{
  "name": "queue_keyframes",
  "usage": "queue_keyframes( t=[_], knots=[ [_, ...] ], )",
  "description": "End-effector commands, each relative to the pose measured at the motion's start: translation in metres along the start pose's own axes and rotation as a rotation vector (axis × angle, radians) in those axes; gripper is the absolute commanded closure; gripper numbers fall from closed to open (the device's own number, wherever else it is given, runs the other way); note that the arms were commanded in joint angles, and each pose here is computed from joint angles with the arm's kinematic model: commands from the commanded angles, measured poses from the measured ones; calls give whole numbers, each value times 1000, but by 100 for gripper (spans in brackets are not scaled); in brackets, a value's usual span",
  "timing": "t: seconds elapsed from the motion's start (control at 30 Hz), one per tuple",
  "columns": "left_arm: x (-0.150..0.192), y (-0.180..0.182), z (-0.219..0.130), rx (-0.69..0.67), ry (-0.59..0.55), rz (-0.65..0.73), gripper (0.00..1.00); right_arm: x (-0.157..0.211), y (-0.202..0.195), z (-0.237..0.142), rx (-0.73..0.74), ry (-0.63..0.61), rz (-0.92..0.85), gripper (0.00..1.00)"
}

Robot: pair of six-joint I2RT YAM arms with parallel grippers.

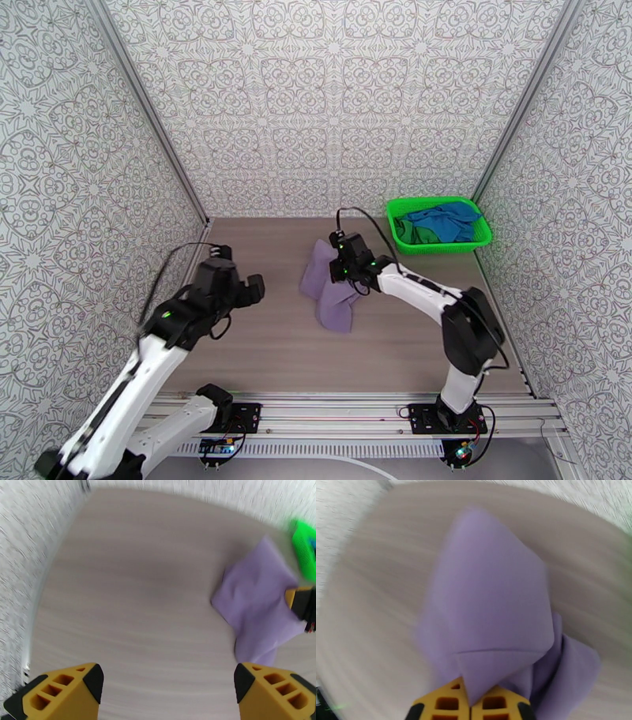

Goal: Fold and stack the mixed laundry pile

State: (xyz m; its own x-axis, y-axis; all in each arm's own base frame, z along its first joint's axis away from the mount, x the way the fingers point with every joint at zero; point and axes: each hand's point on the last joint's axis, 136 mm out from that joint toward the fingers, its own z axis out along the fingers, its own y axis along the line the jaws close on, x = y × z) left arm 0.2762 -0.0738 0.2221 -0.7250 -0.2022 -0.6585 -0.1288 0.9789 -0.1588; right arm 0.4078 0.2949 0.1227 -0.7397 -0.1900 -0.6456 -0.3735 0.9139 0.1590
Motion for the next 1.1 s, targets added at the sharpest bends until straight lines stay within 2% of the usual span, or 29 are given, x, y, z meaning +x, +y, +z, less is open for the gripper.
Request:
queue_keyframes(
  t=[0.0, 0.03, 0.13, 0.2, 0.3, 0.47, 0.57, 0.73, 0.83, 0.9, 0.97, 1.03, 1.07],
  knots=[
    [4, -33, 51, 112, 61, -53, 8, -18, -17, -7, 130, -25, -15, 67],
    [7, -40, 69, 121, 90, -53, 8, -18, -20, -9, 144, -23, -15, 58],
    [18, -57, 117, 133, 190, -35, 13, -22, -21, -21, 151, -35, -11, 43],
    [22, -64, 143, 125, 231, -12, 15, -22, -21, -34, 147, -39, -9, 34],
    [21, -70, 178, 127, 256, -13, 16, -16, -20, -58, 121, -41, 3, 27],
    [14, -100, 209, 259, 250, -10, 18, 14, -12, -92, 20, -19, 62, 26],
    [14, -111, 221, 277, 242, 35, 18, 46, -5, -102, -47, 26, 113, 27],
    [29, -122, 246, 305, 288, 67, 19, 105, 12, -91, -137, 127, 194, 31],
    [36, -126, 257, 328, 296, 67, 24, 128, 16, -74, -136, 175, 225, 36],
    [39, -128, 261, 341, 297, 67, 30, 136, 13, -62, -111, 187, 256, 39],
    [42, -132, 262, 364, 291, 68, 46, 139, 9, -52, -83, 177, 290, 42],
    [44, -134, 262, 382, 290, 69, 75, 141, 7, -41, -69, 170, 314, 46],
    [46, -136, 261, 394, 295, 67, 84, 142, 7, -36, -64, 175, 322, 48]
  ],
)
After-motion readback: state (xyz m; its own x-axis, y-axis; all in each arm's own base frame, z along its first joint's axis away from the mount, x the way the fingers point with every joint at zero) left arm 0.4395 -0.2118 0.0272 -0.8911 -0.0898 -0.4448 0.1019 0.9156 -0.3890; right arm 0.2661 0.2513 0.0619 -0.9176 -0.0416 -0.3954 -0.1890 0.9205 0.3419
